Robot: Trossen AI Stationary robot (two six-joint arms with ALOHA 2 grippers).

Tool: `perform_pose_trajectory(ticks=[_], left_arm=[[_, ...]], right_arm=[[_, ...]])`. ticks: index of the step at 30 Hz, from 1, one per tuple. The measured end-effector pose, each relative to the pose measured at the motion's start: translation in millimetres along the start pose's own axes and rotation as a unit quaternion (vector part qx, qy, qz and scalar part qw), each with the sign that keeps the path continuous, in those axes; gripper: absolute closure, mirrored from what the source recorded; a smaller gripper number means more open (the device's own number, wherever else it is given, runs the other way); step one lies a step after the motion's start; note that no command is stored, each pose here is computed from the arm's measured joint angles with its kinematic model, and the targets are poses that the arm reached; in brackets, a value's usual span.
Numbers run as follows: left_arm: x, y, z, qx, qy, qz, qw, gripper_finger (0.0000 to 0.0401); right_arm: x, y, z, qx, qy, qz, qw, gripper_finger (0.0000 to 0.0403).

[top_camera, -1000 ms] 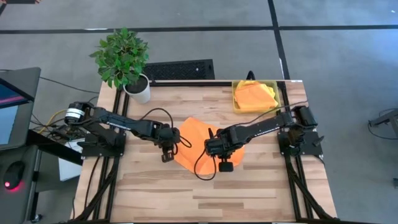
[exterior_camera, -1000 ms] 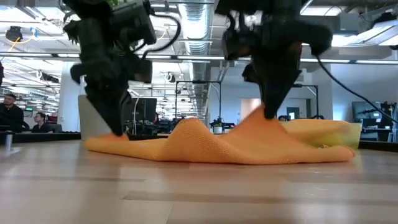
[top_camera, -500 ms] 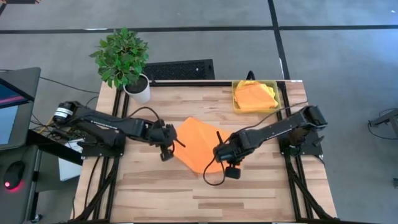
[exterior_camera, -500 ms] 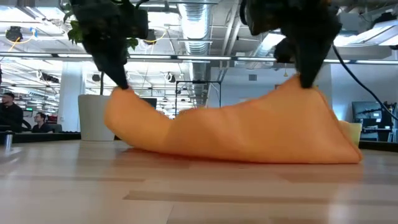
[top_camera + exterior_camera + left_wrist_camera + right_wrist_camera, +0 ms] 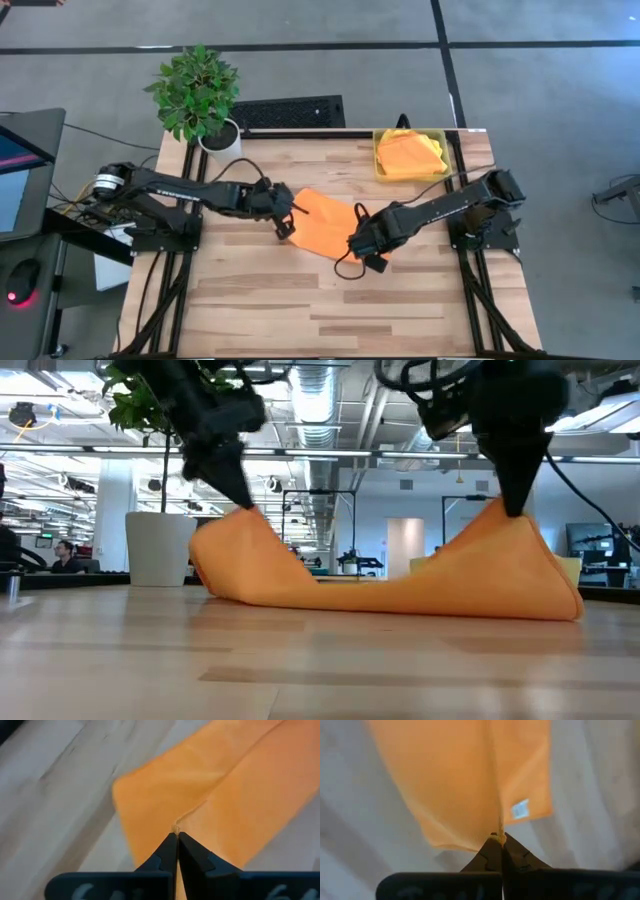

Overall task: Fold microfiber towels
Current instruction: Fold the orange microfiber towel

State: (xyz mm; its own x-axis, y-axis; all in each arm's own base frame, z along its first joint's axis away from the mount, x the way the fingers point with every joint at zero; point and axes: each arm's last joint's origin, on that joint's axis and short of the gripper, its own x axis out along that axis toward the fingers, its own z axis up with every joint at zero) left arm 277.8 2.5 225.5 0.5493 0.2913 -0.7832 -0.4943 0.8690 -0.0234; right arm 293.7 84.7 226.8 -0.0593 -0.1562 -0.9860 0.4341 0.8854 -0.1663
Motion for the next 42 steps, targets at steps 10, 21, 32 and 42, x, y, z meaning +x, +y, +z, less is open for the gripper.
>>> perform_pose_trajectory(ticks=[10,21,32,42], left_arm=[[22.1,18.7,8.7,-0.015,-0.017,0.084,0.996,0.0401],[26.3,32.8,23.3,-0.029,-0.056,0.083,0.995,0.0401],[28.5,42.3,26.0,-0.060,-0.051,0.078,0.994,0.0379],[29.7,49.6,28.0,-0.069,-0.054,0.093,0.992,0.0289]], right_arm=[[11.5,-21.6,2.9,0.048,0.022,-0.064,0.997,0.0398],[26.0,-27.2,-3.6,0.037,0.052,-0.084,0.994,0.0397],[28.6,-29.4,-2.2,0.008,0.057,-0.080,0.995,0.0340],[30.0,-38.3,4.3,0.025,0.055,-0.088,0.994,0.0245]])
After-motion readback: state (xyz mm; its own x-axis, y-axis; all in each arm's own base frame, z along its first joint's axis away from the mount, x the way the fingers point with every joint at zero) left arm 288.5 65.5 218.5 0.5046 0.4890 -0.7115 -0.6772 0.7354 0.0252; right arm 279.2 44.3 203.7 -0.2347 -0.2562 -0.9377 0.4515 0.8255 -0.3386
